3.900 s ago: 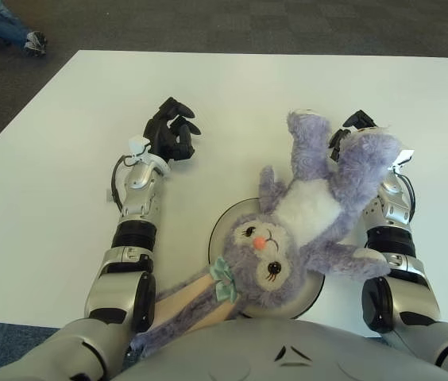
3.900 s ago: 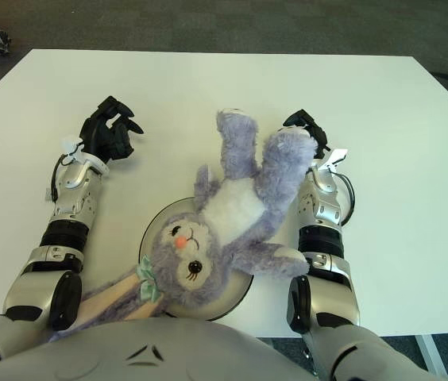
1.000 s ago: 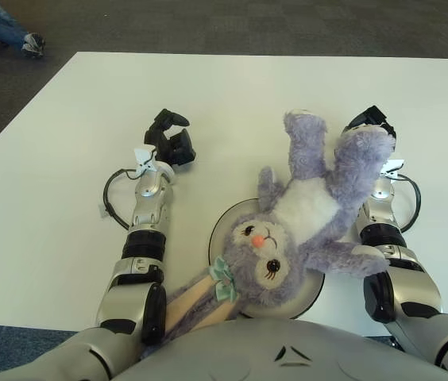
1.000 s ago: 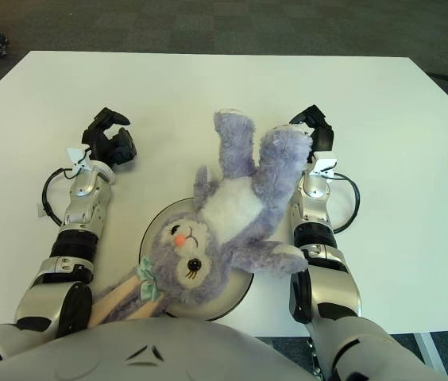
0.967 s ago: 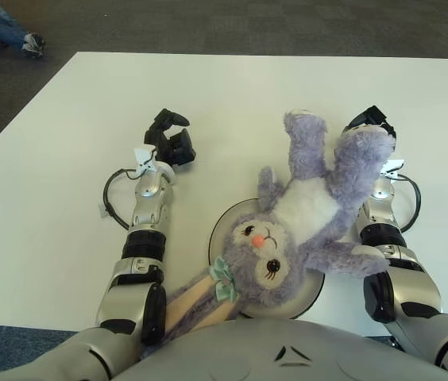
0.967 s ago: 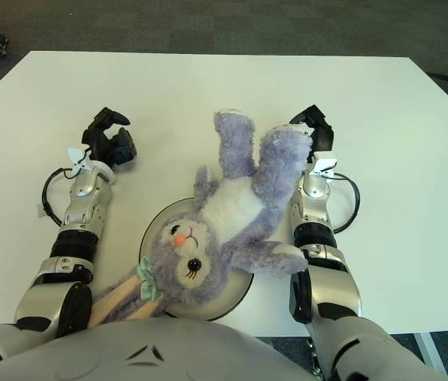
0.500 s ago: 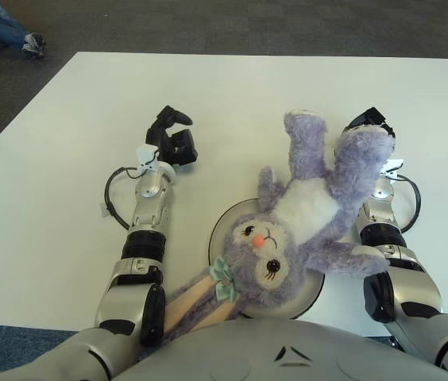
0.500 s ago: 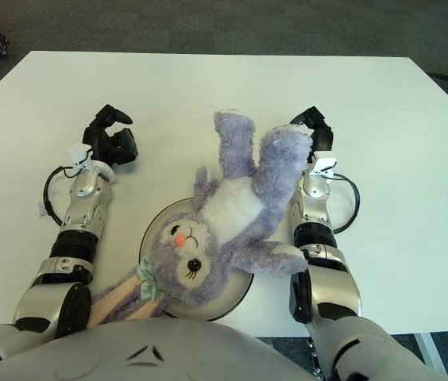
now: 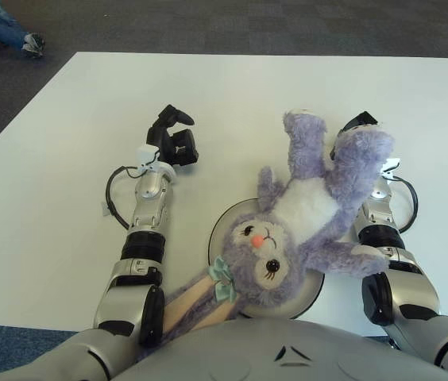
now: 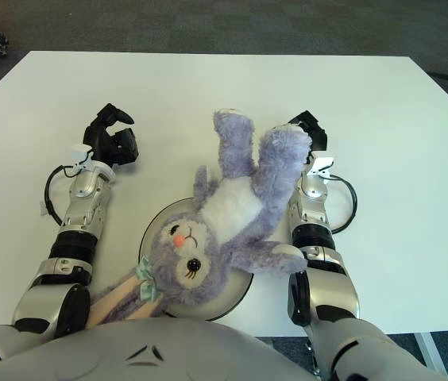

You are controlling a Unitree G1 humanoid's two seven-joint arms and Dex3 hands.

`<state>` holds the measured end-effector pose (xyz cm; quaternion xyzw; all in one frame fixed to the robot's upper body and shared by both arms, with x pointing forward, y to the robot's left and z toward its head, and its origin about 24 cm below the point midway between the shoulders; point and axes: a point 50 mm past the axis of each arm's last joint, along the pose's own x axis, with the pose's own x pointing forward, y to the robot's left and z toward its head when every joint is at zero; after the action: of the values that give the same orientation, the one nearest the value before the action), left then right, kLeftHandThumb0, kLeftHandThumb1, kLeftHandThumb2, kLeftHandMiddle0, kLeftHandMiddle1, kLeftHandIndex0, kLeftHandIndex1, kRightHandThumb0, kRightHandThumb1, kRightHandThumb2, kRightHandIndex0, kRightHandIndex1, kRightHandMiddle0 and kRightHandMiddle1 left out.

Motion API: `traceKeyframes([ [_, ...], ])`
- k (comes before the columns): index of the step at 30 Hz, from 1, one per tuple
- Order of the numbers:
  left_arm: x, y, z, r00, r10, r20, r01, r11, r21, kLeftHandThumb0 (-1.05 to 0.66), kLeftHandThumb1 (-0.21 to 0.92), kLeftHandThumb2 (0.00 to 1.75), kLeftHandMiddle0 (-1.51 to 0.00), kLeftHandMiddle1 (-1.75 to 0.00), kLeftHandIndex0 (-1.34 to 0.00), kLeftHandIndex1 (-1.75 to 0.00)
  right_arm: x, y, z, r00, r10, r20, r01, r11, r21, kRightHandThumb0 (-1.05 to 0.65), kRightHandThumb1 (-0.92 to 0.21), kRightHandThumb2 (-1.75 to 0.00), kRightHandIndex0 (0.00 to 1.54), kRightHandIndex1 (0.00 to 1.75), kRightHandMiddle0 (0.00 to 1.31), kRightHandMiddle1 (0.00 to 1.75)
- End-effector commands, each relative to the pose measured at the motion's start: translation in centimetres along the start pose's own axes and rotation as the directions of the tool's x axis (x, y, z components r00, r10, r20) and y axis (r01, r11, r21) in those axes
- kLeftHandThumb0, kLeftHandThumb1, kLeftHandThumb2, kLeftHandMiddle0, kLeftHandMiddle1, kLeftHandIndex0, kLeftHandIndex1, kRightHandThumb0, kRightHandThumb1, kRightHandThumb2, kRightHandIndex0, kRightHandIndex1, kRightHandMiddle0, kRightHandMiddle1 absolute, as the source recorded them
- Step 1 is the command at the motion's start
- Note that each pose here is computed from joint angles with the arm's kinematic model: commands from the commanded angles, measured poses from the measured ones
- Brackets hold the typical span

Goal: Put the doll into the plate.

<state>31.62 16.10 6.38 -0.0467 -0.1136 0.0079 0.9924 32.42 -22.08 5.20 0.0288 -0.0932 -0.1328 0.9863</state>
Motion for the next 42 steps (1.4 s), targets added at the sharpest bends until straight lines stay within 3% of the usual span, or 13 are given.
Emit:
traceKeyframes([
  [1,-1.2,0.5,-1.3,0.998,0.000,-0.061,0.001,1.000,0.020,-0.48,0.31,1.33,-1.29,-1.75,-0.62,-1.75,-0.5,-0.1,-0.7,0.999,0.004,-0.049,-0.003,1.000,0.024,-0.51,-0.23,-1.42,1.32,1.75,0.69,1.75],
  [7,-1.2,0.5,-1.3,0.997,-0.024,-0.076,0.026,0.999,0.030,-0.48,0.31,1.32,-1.29,-1.75,-0.62,-1.75,-0.6,0.1,-0.5,0.992,0.070,-0.108,-0.068,0.998,0.017,-0.51,-0.23,-1.42,1.33,1.75,0.69,1.75],
  [17,-1.3,0.3,-1.3,0.995,-0.043,-0.092,0.046,0.998,0.032,-0.48,0.32,1.31,-1.29,-1.75,-0.61,-1.75,-1.8,0.4,2.0,0.980,0.169,-0.107,-0.176,0.982,-0.069,-0.50,-0.26,-1.39,1.32,1.75,0.66,1.75],
  [29,-1.3,0.3,-0.9,0.995,-0.057,-0.080,0.059,0.998,0.026,-0.47,0.33,1.30,-1.27,-1.75,-0.60,-1.75,-2.0,0.2,2.7,0.990,0.100,-0.096,-0.106,0.993,-0.060,-0.50,-0.28,-1.36,1.30,1.75,0.65,1.75],
  [42,-1.5,0.3,-0.2,0.996,-0.071,-0.052,0.073,0.997,0.030,-0.47,0.35,1.27,-1.27,-1.75,-0.59,-1.75,-2.0,0.1,3.0,0.991,0.100,-0.087,-0.102,0.995,-0.017,-0.50,-0.27,-1.37,1.30,1.75,0.65,1.75],
])
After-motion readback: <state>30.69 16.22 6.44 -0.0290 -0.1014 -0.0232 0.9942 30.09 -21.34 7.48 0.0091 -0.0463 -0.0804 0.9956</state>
